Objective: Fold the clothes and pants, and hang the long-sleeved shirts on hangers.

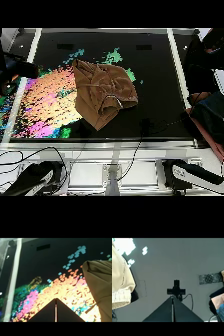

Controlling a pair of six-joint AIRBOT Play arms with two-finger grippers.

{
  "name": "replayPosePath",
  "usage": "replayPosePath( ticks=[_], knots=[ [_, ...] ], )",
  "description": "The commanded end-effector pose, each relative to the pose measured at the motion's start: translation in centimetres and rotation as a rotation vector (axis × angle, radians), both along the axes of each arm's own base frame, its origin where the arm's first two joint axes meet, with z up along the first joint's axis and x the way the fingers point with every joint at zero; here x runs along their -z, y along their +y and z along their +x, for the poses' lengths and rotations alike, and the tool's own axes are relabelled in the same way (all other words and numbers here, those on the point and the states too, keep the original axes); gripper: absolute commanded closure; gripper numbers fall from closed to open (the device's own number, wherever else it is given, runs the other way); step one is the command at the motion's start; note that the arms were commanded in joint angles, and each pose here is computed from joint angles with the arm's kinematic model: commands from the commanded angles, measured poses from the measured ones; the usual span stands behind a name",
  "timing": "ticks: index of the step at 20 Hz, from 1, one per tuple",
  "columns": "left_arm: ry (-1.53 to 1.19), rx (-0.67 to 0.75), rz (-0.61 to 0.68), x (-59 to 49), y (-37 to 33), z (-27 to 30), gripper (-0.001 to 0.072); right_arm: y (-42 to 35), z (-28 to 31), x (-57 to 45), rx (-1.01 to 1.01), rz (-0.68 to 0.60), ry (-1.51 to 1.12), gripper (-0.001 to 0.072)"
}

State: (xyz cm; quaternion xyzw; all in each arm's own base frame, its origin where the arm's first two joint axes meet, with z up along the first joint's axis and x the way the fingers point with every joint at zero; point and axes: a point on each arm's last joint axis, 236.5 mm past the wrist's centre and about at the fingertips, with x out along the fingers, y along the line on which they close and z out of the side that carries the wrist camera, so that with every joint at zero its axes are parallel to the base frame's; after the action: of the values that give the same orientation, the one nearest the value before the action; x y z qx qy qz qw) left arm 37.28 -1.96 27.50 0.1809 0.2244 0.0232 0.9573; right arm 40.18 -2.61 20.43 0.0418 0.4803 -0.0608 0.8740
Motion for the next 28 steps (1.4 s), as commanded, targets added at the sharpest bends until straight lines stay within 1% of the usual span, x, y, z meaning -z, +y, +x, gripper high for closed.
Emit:
replayPosePath(
  ticks=[1,9,13,16,18,20,21,22,24,25,26,27,28],
  knots=[
    [0.000,-0.001,0.000,0.0,0.0,0.0,0.0692,0.0,0.0,0.0,0.000,0.000,-0.001,0.0675],
    [0.000,0.001,-0.001,0.0,0.0,0.0,0.0692,0.1,0.1,-0.1,-0.001,0.002,-0.006,0.0676],
    [0.013,0.014,-0.031,0.4,-0.7,0.0,0.0692,0.5,1.9,-1.3,-0.014,0.016,-0.099,0.0675],
    [0.080,-0.026,-0.056,2.6,-0.5,0.5,0.0692,0.5,2.9,-1.4,-0.016,0.013,-0.129,0.0675],
    [0.196,-0.063,-0.033,5.8,-0.1,0.5,0.0692,0.7,2.6,0.8,-0.052,0.003,-0.057,0.0675],
    [0.268,-0.085,-0.033,8.9,-0.1,0.6,0.0690,1.9,1.3,4.7,-0.133,0.020,0.082,0.0675],
    [0.286,-0.097,-0.050,10.5,-0.2,0.7,0.0682,3.2,0.4,6.9,-0.189,0.056,0.153,0.0676],
    [0.307,-0.112,-0.069,12.3,-0.2,0.4,0.0682,4.9,-0.6,8.9,-0.244,0.120,0.212,0.0676],
    [0.368,-0.141,-0.099,16.0,-0.3,-0.4,0.0682,11.2,-2.5,11.5,-0.394,0.366,0.279,0.0675],
    [0.399,-0.150,-0.110,17.8,-0.4,-0.9,0.0682,14.0,-3.0,12.1,-0.467,0.476,0.275,0.0652],
    [0.428,-0.168,-0.119,19.6,-0.3,-1.5,0.0683,15.5,-2.9,13.0,-0.501,0.514,0.255,0.0607],
    [0.455,-0.191,-0.131,21.1,-0.1,-2.1,0.0682,15.9,-2.5,14.2,-0.488,0.504,0.237,0.0467],
    [0.485,-0.209,-0.151,22.5,-0.2,-2.8,0.0679,16.0,-1.7,15.6,-0.466,0.474,0.209,0.0267]
  ],
)
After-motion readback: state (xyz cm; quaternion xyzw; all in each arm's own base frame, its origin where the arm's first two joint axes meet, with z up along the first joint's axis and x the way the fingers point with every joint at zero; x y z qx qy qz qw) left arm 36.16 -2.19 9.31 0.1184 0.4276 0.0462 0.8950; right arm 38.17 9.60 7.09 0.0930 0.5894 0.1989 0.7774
